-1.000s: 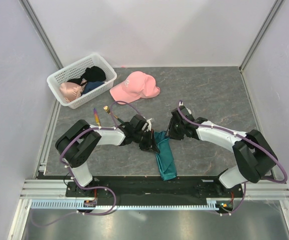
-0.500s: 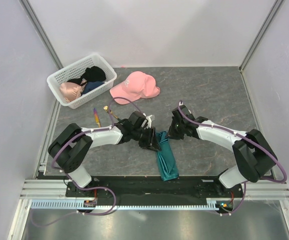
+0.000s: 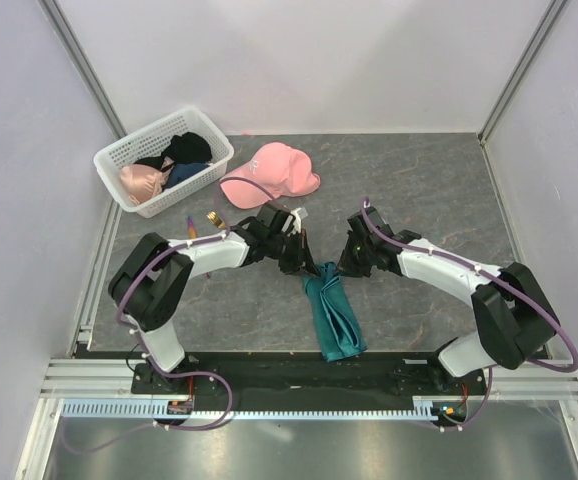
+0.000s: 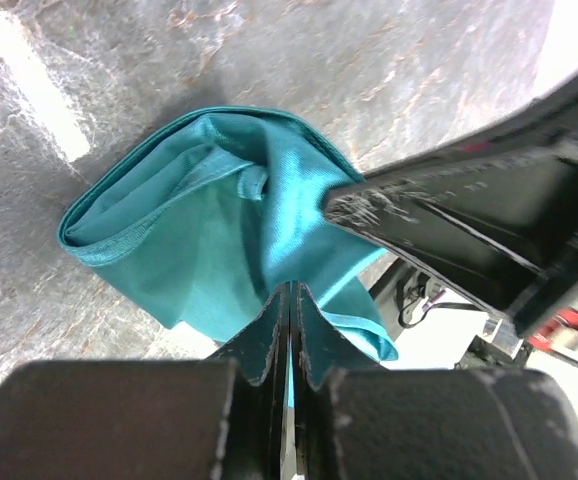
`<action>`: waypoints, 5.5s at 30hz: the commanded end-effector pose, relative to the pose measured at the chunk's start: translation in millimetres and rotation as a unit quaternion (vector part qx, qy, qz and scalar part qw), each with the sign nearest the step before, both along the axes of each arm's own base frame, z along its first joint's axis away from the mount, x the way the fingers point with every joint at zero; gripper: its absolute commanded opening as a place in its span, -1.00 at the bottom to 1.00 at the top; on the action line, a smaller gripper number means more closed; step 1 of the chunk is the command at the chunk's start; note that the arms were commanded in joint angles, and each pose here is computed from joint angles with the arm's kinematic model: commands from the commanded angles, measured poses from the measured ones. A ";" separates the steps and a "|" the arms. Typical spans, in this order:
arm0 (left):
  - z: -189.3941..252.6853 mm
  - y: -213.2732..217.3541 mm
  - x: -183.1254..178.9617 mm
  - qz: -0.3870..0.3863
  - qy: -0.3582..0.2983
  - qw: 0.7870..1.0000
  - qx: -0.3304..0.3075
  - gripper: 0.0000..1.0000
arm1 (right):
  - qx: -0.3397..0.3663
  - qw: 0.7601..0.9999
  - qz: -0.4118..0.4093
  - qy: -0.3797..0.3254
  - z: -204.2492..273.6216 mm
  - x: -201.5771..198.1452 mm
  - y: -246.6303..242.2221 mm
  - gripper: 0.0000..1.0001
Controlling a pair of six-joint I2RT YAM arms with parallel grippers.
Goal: Fold the napkin into a case and place the utensils inside
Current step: Pick up the top corner of the smaller rectangle folded napkin from the center of the board, then grasp the top corner of the smaller rectangle folded napkin from the folded napkin.
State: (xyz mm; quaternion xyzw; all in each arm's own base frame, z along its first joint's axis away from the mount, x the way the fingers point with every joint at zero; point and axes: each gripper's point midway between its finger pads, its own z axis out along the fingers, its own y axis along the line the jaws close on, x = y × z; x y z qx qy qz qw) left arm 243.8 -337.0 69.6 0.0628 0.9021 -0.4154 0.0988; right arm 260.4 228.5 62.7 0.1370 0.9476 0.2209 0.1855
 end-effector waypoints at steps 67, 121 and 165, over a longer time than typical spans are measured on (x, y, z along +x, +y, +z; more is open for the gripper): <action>-36.6 3.6 29.1 -0.082 -0.198 0.945 0.249 -0.58 | 0.073 0.992 -0.073 0.066 8.4 -4.6 21.4 -1.00; -2.1 -8.1 5.8 -0.041 -0.051 0.994 0.090 -0.96 | 0.090 0.993 0.032 0.070 -3.5 -16.0 51.7 -0.20; -1.8 -1.5 -6.1 -0.038 -0.025 0.997 0.063 -0.96 | 0.111 0.991 0.026 0.070 2.1 -11.8 50.2 -0.10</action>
